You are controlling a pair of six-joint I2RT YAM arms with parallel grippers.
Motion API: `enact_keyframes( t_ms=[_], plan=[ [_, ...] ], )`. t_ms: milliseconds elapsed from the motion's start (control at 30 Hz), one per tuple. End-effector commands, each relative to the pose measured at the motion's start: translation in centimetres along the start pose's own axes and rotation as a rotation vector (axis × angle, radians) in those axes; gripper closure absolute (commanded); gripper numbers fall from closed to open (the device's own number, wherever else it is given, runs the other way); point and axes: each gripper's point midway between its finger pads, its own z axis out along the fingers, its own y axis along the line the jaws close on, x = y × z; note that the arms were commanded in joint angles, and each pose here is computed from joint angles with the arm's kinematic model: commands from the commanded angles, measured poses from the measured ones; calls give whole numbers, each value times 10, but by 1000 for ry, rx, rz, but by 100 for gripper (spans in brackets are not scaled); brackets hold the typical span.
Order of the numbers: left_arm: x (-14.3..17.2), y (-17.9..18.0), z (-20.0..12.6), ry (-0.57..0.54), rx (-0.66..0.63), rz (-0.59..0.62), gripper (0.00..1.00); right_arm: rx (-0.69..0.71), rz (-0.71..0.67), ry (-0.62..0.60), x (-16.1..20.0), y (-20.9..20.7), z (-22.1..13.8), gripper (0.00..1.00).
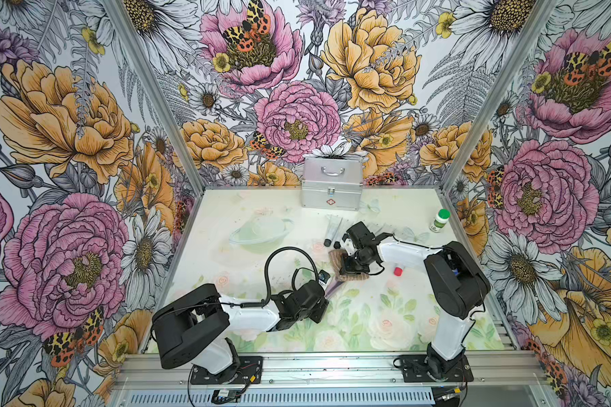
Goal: Wipe the surface of the toothpaste tube
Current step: Wipe the dirt from the toothpaste tube.
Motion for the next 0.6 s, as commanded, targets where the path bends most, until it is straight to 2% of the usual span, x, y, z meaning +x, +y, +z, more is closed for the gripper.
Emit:
enact_keyframes(
  t_ms=[0,267,567],
  plan=[
    [-9,5,-3,-49,-28,-14,70,6,-24,141,45,12,16,100],
    [-9,5,-3,-49,-27,-11,71,-33,-31,177,76,24,20,100],
    [-8,6,-5,-49,-29,-12,71,169,20,138,61,-49,23,100]
  ],
)
